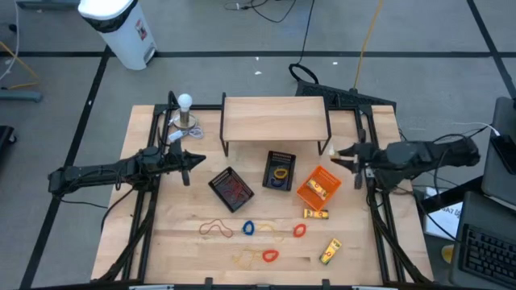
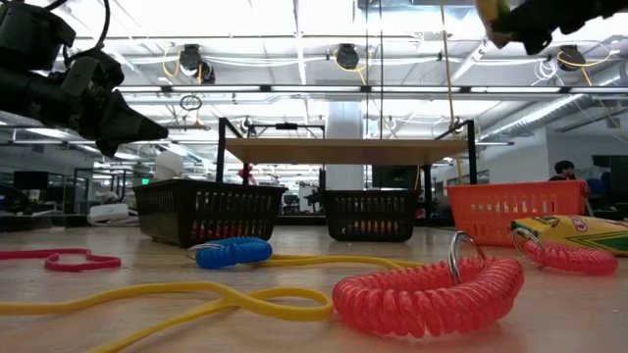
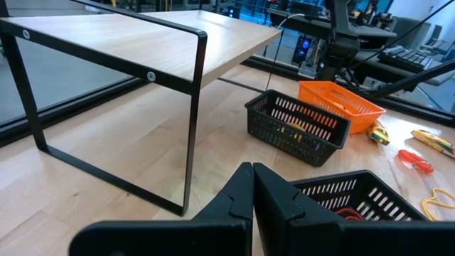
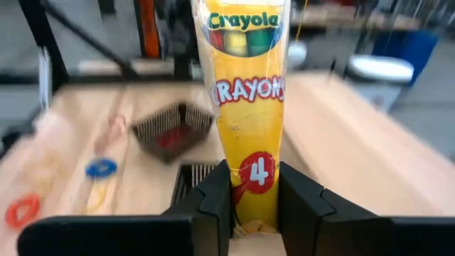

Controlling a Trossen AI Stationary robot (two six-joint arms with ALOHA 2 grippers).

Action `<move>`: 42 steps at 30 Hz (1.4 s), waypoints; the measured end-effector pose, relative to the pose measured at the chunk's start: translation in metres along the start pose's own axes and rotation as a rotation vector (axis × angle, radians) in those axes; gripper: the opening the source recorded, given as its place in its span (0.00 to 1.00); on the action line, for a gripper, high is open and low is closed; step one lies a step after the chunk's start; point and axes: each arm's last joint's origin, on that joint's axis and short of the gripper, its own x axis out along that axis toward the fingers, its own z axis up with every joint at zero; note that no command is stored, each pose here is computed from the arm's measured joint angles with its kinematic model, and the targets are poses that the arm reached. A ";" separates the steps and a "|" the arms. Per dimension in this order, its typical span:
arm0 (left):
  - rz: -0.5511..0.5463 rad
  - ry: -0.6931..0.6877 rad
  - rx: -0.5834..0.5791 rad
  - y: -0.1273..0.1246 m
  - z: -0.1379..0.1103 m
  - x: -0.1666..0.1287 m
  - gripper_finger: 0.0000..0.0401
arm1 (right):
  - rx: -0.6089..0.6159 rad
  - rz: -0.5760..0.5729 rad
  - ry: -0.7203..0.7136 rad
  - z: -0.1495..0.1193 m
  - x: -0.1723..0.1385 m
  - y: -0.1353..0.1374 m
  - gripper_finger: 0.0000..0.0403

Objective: Pick & Place Office Desk Supplies
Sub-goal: Put the crayon box into the orange bin

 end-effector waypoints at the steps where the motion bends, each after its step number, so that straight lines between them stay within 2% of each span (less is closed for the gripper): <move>1: 0.000 0.000 0.000 0.000 0.000 0.000 0.01 | 0.007 -0.002 0.029 0.004 0.003 0.002 0.18; 7: 0.001 0.001 0.000 0.000 0.000 0.000 0.01 | 0.025 -0.038 0.273 0.008 0.025 0.012 0.18; 14: 0.000 0.001 -0.001 0.000 0.000 0.000 0.01 | 0.066 -0.075 0.556 -0.013 0.046 0.020 0.18; 19: 0.000 0.000 -0.001 0.000 0.000 0.000 0.01 | 0.102 -0.143 0.696 -0.025 0.058 0.024 0.18; 28: 0.001 0.001 -0.001 0.000 0.000 0.000 0.01 | 0.220 -0.178 0.889 -0.043 0.081 0.035 0.17; 42: 0.001 0.006 0.004 0.000 0.000 0.000 0.01 | 0.331 -0.317 1.034 -0.068 0.111 0.047 0.18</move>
